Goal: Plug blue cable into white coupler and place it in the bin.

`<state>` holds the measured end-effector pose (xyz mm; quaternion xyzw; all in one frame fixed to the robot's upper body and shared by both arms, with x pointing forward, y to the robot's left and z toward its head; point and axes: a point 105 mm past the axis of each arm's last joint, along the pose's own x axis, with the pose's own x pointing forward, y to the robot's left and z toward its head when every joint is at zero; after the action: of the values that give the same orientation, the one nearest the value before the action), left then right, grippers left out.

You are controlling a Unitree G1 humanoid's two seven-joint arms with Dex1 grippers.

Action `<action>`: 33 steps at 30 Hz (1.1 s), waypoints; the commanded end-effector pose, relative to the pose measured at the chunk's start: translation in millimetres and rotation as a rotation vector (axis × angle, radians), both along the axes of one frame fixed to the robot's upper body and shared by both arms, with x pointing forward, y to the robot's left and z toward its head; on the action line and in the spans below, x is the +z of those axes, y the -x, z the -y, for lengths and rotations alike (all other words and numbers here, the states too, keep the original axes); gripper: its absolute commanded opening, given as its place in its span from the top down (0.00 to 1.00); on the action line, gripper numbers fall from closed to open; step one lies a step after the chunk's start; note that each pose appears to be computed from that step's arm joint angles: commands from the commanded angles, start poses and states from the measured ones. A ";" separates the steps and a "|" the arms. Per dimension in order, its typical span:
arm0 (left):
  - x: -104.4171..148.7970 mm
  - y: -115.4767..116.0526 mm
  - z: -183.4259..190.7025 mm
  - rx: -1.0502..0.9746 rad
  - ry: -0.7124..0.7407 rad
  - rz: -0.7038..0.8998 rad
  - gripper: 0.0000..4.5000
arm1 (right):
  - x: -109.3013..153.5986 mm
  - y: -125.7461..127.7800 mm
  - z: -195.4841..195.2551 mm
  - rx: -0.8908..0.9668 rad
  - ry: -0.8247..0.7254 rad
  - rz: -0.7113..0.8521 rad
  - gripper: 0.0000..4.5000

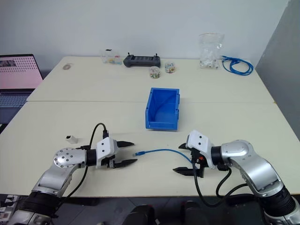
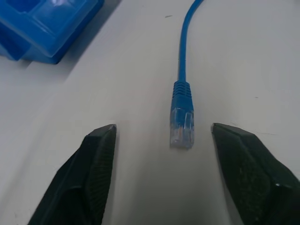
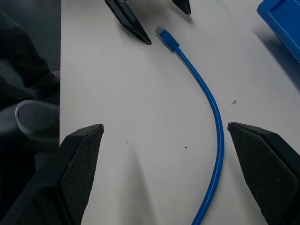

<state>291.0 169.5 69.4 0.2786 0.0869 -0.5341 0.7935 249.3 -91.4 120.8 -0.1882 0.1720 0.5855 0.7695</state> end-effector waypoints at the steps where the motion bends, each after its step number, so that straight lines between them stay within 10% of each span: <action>1: -27.6 7.6 -1.8 -0.034 -0.104 -0.091 0.45 | 17.5 3.7 -2.8 -0.007 -0.066 0.034 0.00; 12: -48.8 9.7 -5.2 -0.101 -0.244 -0.154 0.94 | 40.3 9.1 -8.7 0.006 -0.196 0.074 0.00; 21: -27.3 8.0 13.9 -0.106 -0.118 -0.231 0.95 | 46.6 23.4 -10.6 0.022 -0.271 0.167 0.00; 33: 52.6 -2.5 66.6 -0.116 0.259 -0.397 0.95 | 42.3 54.3 1.0 -0.002 -0.261 -0.118 0.00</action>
<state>296.0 106.6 100.4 0.0845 0.1767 -0.6185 0.7610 200.6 -91.7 157.4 -0.0490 0.1457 0.6136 0.7745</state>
